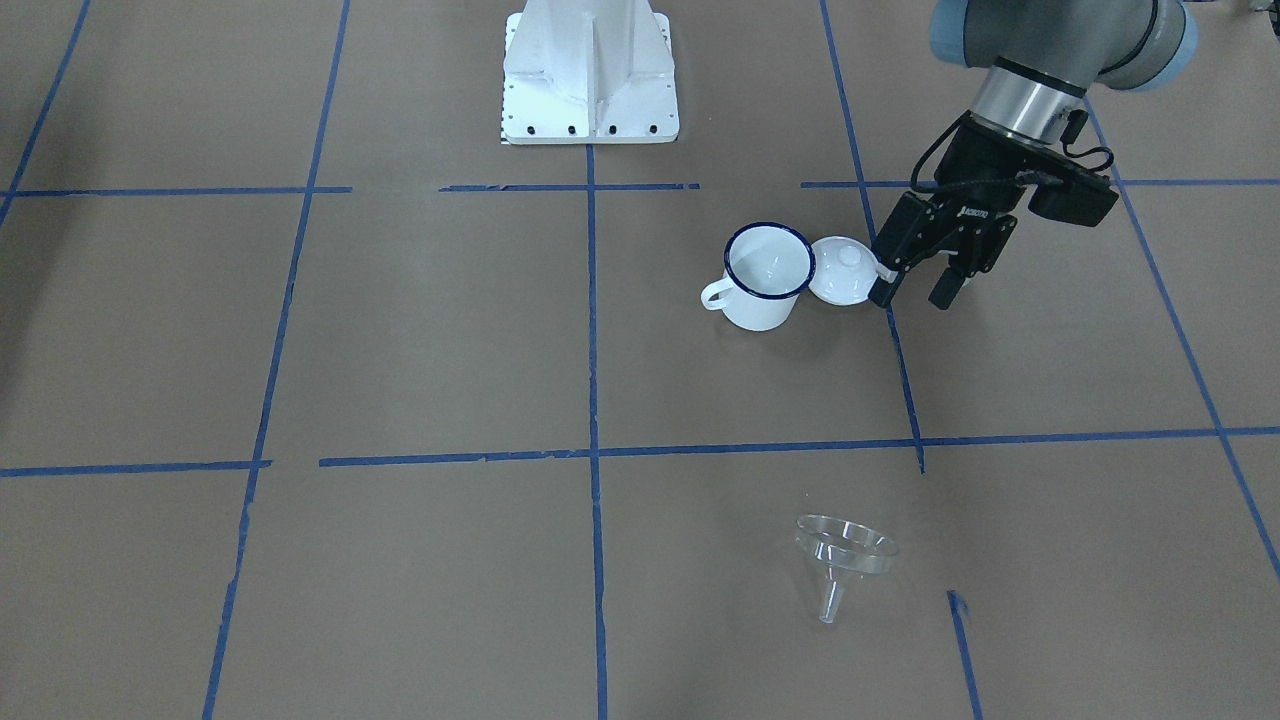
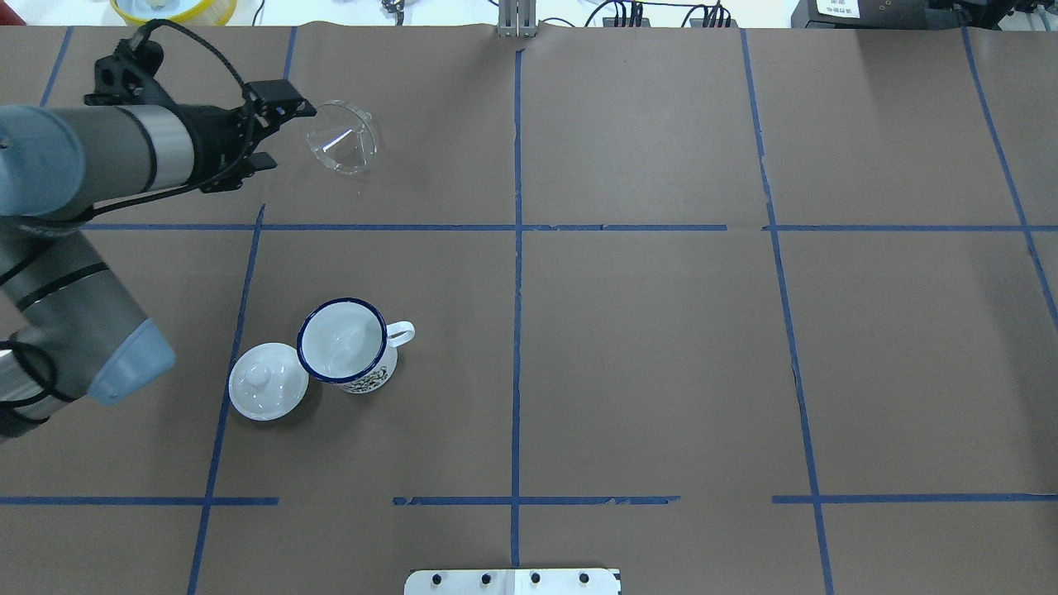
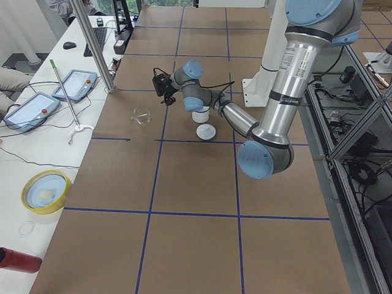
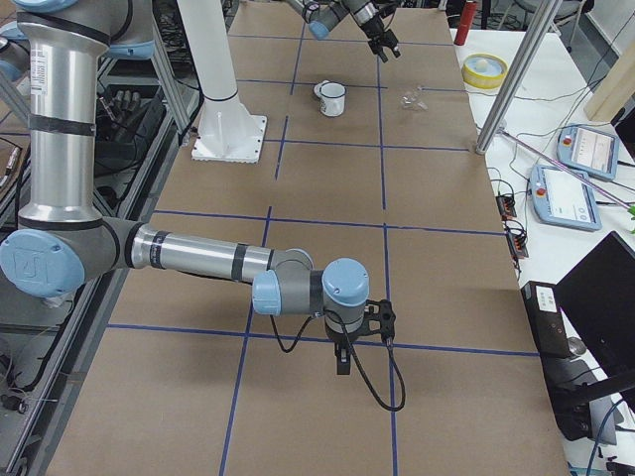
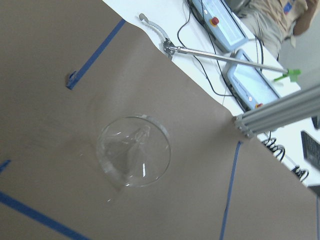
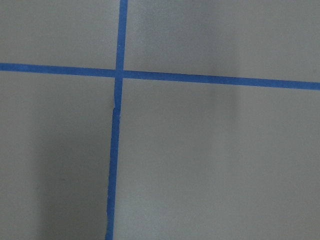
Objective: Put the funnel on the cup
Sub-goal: 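Release the lid and move the left gripper to the glass funnel, then grasp the clear glass funnel with the left gripper and lift it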
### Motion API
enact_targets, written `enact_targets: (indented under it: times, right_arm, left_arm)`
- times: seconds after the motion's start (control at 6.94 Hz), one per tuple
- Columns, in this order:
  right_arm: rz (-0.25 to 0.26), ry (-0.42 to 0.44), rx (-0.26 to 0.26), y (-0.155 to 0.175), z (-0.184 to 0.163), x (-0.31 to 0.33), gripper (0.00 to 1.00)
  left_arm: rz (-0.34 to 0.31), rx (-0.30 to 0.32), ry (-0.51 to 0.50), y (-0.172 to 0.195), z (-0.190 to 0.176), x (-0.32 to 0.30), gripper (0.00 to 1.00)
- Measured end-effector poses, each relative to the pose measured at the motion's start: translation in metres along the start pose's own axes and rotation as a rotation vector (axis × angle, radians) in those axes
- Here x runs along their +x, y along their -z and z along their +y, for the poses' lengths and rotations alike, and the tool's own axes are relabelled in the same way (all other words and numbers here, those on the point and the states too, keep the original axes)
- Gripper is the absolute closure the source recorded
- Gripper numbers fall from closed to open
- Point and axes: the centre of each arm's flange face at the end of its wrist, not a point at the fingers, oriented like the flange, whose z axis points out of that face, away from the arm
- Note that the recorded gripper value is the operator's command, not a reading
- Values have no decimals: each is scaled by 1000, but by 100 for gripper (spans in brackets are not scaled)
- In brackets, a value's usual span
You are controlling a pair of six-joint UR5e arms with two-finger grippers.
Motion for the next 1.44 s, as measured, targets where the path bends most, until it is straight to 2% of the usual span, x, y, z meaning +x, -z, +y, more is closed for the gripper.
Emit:
enact_targets:
  times: [0.14, 0.43, 0.58, 0.86, 1.3, 1.44]
  right_arm:
    - [0, 0, 0, 0, 0, 0, 0]
    - [0, 0, 0, 0, 0, 0, 0]
    - [0, 0, 0, 0, 0, 0, 0]
    - [0, 0, 0, 0, 0, 0, 0]
    - [0, 0, 0, 0, 0, 0, 0]
    - [0, 0, 0, 0, 0, 0, 0]
  left_arm:
    - [4, 59, 78, -43, 8, 5, 0]
    - [20, 123, 114, -97, 18, -23, 0]
    - [17, 137, 116, -109, 18, -34, 5]
    - [5, 150, 116, -122, 16, -41, 6]
    - [16, 166, 123, -133, 4, -31, 22]
    - [22, 175, 127, -137, -2, -26, 42]
